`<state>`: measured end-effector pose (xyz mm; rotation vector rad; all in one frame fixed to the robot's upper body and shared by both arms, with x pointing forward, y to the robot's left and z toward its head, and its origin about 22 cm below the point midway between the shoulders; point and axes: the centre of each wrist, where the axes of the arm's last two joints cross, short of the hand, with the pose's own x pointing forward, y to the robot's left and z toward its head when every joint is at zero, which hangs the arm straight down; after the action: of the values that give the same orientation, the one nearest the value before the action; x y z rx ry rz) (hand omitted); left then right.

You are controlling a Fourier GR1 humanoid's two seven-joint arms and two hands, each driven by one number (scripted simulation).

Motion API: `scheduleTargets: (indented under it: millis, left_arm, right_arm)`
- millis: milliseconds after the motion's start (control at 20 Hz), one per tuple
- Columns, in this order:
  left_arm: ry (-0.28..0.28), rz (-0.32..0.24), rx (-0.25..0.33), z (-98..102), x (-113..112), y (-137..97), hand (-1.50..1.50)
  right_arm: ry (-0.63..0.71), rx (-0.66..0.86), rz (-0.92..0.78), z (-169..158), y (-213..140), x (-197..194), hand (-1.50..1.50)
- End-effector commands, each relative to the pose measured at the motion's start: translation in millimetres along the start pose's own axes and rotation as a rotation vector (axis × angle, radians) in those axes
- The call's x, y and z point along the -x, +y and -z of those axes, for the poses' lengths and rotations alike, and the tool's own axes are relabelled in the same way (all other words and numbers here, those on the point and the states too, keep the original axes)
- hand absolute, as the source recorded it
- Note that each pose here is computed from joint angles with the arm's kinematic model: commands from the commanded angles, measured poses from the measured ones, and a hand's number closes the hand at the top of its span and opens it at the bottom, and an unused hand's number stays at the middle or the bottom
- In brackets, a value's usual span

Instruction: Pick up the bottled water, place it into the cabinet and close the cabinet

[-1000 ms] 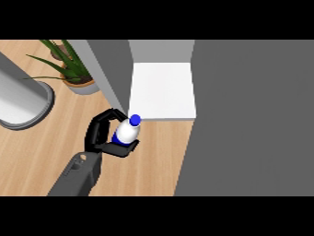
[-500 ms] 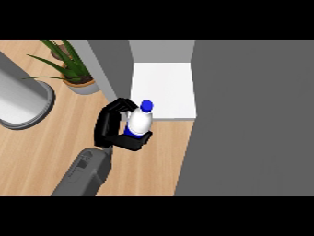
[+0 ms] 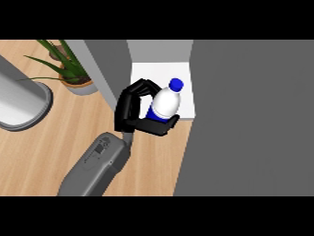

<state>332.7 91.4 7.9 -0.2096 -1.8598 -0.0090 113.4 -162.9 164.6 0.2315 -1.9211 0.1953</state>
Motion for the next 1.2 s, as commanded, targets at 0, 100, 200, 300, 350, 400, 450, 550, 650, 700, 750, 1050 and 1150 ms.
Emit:
scheduleTargets:
  millis: [0,100,200,300,350,400,450,550,650,700,750,1050,1150]
  left_arm:
    - [0.004,0.046,-0.01,40.9,-25.5,-15.3,1.5]
    - [0.035,0.065,-0.046,29.6,-6.5,-14.7,1.5]
    - [0.044,0.058,-0.057,41.6,-16.8,-24.7,1.5]
    - [0.086,0.058,-0.071,47.9,-3.3,-11.0,1.5]
    - [0.099,0.045,-0.106,49.0,-0.5,-10.1,1.5]
    - [0.101,0.046,-0.085,58.4,-17.5,-18.1,1.5]
    - [0.102,0.054,-0.104,50.8,-1.1,-8.8,1.5]
    - [0.111,0.066,-0.114,45.3,6.9,-12.0,1.5]
    - [0.123,0.094,-0.168,52.3,14.4,0.0,1.5]
    - [0.124,0.094,-0.189,54.4,14.8,2.6,1.5]
    - [0.141,0.11,-0.201,58.9,11.3,-3.4,1.5]
    - [0.112,0.213,-0.265,67.5,16.8,4.5,1.5]
    - [0.104,0.272,-0.264,67.0,19.8,4.6,1.5]
  right_arm:
    - [-0.045,0.035,-0.015,-7.6,-6.9,-14.7,-1.5]
    - [-0.056,0.021,-0.01,-24.7,-3.3,-27.2,-1.5]
    - [-0.055,0.01,-0.024,-18.4,-14.2,-24.0,-1.5]
    - [-0.054,0.024,-0.013,-11.1,-2.1,-7.1,-1.5]
    - [-0.035,-0.004,-0.028,-12.2,-13.0,-17.7,-1.5]
    - [-0.033,0.024,-0.022,-15.4,-16.2,-21.5,-1.5]
    - [-0.04,0.008,-0.026,-17.1,-18.8,-26.1,-1.5]
    - [-0.046,0.011,-0.01,-19.8,-16.2,-25.8,-1.5]
    - [-0.045,0.013,0.008,-16.3,-5.9,-10.3,-1.5]
    - [-0.024,0.025,-0.004,-20.5,-17.1,-14.8,-1.5]
    - [-0.031,0.01,-0.005,-22.8,-17.0,-17.9,-1.5]
    - [-0.049,-0.017,0.013,-28.8,-15.8,-27.5,-1.5]
    - [-0.046,-0.014,0.01,-23.0,-16.1,-4.7,-1.5]
